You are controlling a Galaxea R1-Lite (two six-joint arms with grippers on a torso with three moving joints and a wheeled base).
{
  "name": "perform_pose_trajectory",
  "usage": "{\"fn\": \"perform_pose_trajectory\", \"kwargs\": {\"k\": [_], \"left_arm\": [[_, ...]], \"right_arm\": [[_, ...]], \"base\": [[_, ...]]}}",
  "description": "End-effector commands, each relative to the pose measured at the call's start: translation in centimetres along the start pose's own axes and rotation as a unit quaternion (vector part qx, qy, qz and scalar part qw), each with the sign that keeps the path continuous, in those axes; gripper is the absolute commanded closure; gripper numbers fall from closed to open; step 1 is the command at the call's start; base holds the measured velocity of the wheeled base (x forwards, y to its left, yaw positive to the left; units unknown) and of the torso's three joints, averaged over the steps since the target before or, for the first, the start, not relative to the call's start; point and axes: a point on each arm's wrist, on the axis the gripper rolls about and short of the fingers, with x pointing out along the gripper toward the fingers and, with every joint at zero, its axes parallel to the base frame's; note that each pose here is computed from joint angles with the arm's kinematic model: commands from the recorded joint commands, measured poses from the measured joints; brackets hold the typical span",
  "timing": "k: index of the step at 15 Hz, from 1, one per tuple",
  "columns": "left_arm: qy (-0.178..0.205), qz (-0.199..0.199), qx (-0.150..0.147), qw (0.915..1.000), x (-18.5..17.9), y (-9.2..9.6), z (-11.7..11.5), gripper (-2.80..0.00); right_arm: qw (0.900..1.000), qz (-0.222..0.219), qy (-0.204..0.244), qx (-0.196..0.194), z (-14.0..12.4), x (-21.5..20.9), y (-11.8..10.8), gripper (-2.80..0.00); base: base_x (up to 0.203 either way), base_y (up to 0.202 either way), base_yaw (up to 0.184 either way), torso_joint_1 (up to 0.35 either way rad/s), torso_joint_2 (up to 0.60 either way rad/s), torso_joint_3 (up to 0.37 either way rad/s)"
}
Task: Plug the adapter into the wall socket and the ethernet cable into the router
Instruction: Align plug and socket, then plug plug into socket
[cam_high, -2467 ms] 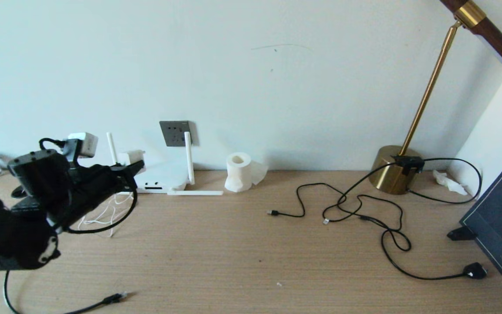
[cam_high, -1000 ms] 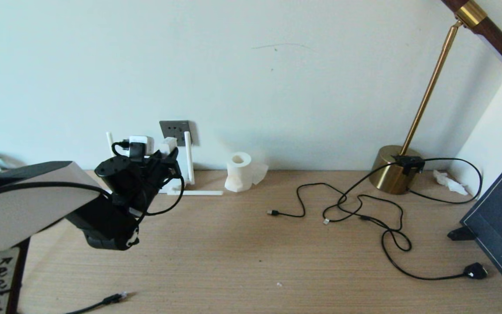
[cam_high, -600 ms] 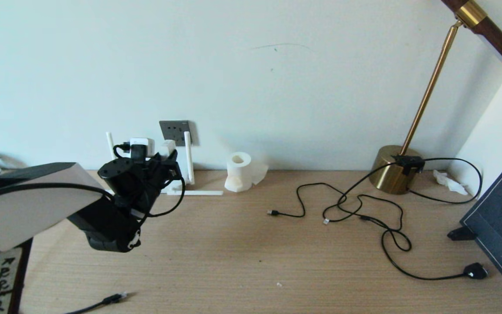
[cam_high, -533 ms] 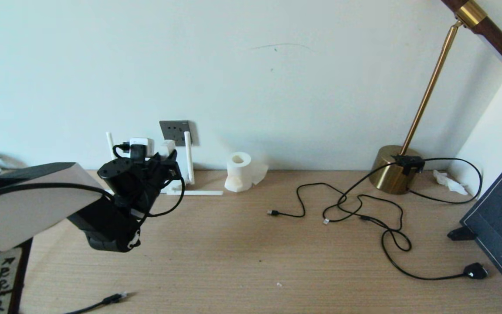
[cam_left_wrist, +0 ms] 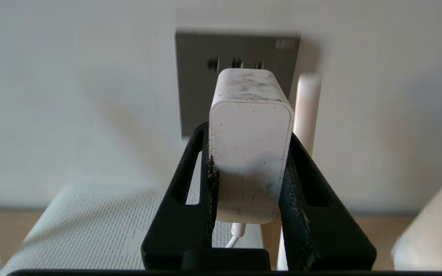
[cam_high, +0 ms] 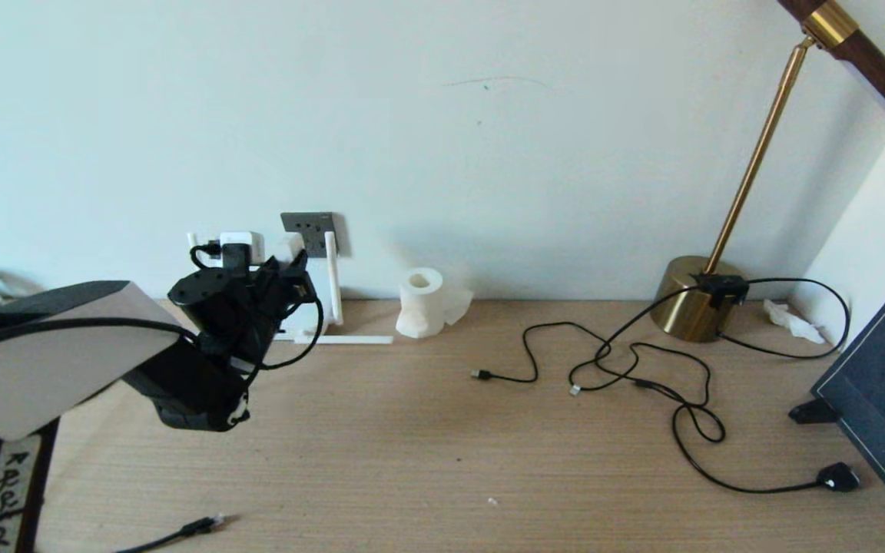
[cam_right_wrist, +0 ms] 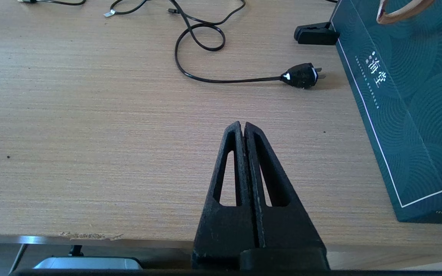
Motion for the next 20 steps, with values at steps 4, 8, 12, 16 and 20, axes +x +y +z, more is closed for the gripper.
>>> {"fn": "perform_pose_trajectory", "kwargs": {"k": [4, 8, 12, 16, 20], "left_arm": [[-0.023, 0.005, 0.0, 0.9997, 1.7, 0.1, -1.2, 0.0], [-0.021, 0.005, 0.0, 0.9998, 2.2, 0.0, -2.5, 0.0], [-0.025, 0.005, 0.0, 0.9997, 2.6, 0.0, -3.2, 0.0], [-0.028, 0.006, 0.0, 0.9996, 2.7, 0.0, -3.2, 0.0], [-0.039, 0.008, 0.002, 0.9992, 3.1, 0.3, -2.7, 0.0]], "right_arm": [[1.0, 0.0, 0.001, 0.0, 0.0, 0.0, 0.0, 0.0], [1.0, 0.0, 0.001, 0.0, 0.0, 0.0, 0.0, 0.0], [1.0, 0.0, 0.001, 0.0, 0.0, 0.0, 0.0, 0.0], [1.0, 0.0, 0.001, 0.0, 0.0, 0.0, 0.0, 0.0], [1.0, 0.0, 0.001, 0.0, 0.0, 0.0, 0.0, 0.0]], "base": [[0.0, 0.0, 0.0, 0.0, 0.0, 0.0], [0.0, 0.0, 0.0, 0.0, 0.0, 0.0], [0.0, 0.0, 0.0, 0.0, 0.0, 0.0], [0.0, 0.0, 0.0, 0.0, 0.0, 0.0], [0.0, 0.0, 0.0, 0.0, 0.0, 0.0]]}}
